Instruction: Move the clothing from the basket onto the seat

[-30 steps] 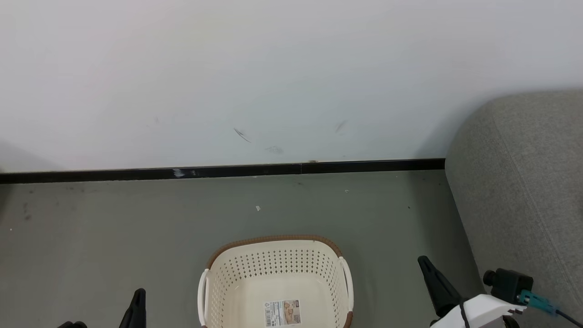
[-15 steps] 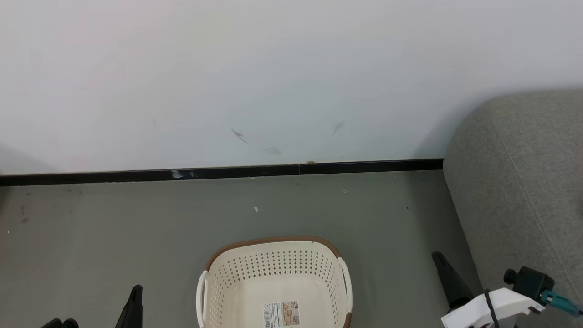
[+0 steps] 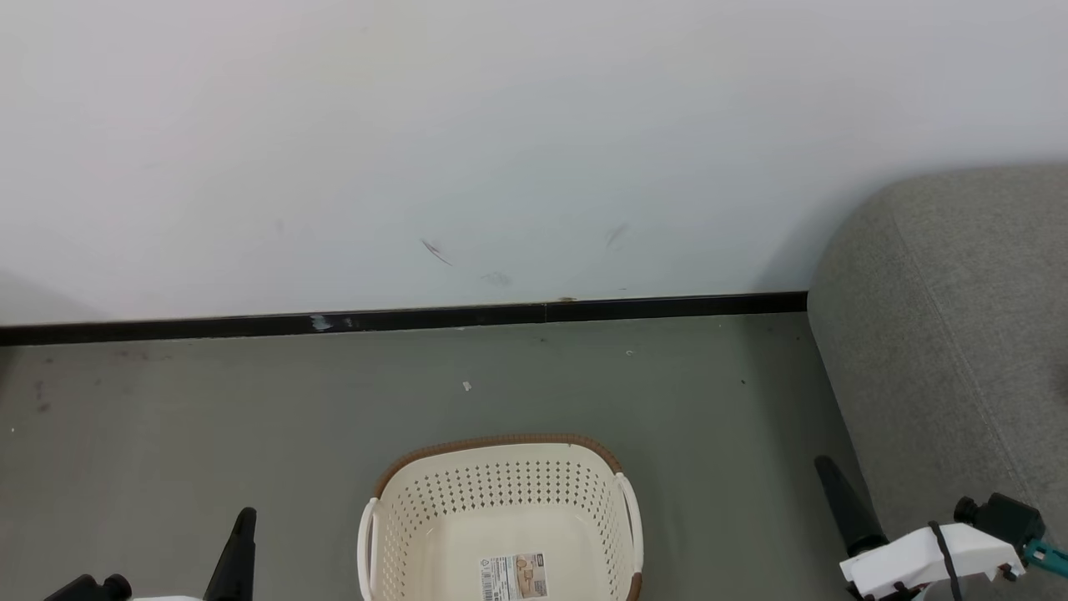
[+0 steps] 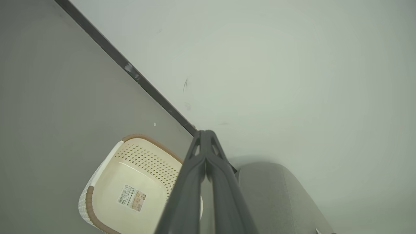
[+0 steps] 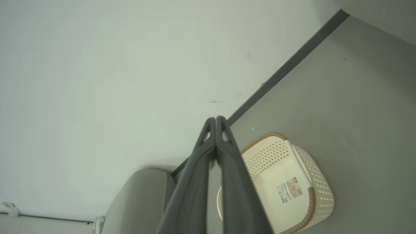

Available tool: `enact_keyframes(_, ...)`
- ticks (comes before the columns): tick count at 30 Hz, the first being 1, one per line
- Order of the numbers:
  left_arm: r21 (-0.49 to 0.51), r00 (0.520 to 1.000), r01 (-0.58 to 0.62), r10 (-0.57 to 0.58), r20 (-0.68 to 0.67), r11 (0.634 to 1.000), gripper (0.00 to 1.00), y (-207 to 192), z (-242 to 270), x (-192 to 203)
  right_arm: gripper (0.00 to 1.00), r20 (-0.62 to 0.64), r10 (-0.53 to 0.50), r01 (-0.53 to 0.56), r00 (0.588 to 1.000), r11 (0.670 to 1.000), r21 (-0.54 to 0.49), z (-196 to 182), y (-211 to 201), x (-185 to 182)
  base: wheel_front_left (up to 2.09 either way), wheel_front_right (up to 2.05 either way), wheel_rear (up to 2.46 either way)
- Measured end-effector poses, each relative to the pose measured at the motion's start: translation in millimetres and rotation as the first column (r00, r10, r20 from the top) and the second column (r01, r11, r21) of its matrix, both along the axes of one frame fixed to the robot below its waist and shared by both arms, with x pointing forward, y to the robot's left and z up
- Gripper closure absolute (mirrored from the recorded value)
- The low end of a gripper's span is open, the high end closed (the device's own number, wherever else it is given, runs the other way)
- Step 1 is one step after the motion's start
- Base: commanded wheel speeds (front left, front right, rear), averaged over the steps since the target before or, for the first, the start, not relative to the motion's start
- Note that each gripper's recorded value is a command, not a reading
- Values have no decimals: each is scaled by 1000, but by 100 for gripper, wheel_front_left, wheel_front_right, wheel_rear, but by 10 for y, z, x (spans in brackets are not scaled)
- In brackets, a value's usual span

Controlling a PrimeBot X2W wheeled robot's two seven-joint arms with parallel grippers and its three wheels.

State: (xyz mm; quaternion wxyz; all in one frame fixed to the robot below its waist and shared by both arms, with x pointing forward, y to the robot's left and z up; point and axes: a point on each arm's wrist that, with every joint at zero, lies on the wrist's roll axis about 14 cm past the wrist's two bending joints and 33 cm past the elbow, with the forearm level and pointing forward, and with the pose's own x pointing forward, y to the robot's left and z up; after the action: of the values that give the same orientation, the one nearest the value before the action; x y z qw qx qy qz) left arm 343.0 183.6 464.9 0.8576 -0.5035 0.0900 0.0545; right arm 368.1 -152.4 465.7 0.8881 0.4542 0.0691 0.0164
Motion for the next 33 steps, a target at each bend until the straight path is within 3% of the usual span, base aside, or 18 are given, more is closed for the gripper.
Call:
enact_keyframes(15,-172,1000,-14,18,21,985,100,4,30,99,100,-33,-65,71,997,977,202,10,-181,5,0,0,0)
enact_keyframes(33,-370,997,-21,46,56,929,100,11,80,224,100,-54,-127,138,990,887,440,67,-369,34,0,0,0)
